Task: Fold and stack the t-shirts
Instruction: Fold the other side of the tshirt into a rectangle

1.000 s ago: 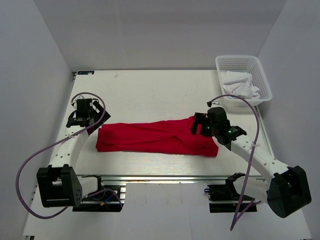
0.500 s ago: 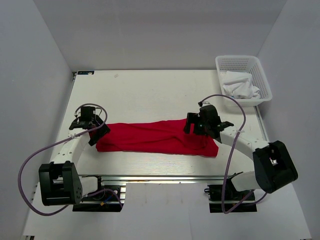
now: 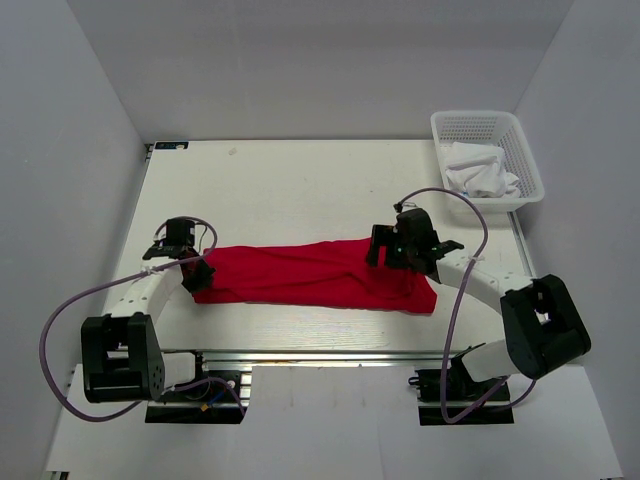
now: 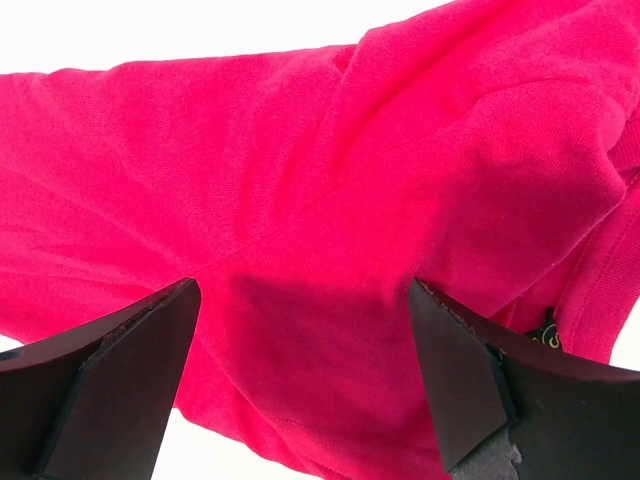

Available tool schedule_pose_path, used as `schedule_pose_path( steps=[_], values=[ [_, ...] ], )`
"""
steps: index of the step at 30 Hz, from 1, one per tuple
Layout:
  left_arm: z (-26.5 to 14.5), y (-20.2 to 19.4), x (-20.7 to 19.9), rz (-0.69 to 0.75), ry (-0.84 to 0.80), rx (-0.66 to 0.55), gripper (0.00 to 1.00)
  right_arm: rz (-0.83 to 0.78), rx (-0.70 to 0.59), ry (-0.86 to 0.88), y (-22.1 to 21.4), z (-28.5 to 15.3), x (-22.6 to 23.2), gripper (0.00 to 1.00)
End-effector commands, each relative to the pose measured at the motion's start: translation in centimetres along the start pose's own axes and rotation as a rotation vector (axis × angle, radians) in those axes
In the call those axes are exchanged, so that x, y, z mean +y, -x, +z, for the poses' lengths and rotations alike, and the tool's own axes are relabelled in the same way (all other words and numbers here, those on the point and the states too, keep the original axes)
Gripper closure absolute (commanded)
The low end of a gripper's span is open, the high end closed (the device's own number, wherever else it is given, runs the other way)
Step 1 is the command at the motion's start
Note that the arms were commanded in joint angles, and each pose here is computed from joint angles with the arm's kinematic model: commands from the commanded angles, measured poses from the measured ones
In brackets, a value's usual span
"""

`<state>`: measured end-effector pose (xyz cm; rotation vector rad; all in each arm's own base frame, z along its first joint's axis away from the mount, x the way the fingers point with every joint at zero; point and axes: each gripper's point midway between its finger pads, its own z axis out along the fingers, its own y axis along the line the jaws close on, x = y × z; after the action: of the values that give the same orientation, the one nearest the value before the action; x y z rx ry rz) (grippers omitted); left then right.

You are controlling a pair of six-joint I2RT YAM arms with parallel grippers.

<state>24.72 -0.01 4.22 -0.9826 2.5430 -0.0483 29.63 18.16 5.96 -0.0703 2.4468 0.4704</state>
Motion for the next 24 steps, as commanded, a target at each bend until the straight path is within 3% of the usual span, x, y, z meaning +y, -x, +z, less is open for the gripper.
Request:
schedule_pose_path(
  steps=[1, 10, 24],
  values=[
    [-0.3, 1.0, -0.7, 0.006, -0.03, -0.042, 1.0, -0.002, -0.034, 0.009, 1.5, 0.0, 0.5, 0.1],
    [-4.5, 9.3, -7.1, 0.067, -0.251, -0.307, 1.0, 0.03, -0.008, 0.014, 0.0, 0.6, 0.2, 0.1],
    [-7.2, 15.7, -11.7, 0.191, -0.35, -0.485, 1.0, 0.062, 0.058, 0.051, -1.8, 1.6, 0.6, 0.1]
  ],
)
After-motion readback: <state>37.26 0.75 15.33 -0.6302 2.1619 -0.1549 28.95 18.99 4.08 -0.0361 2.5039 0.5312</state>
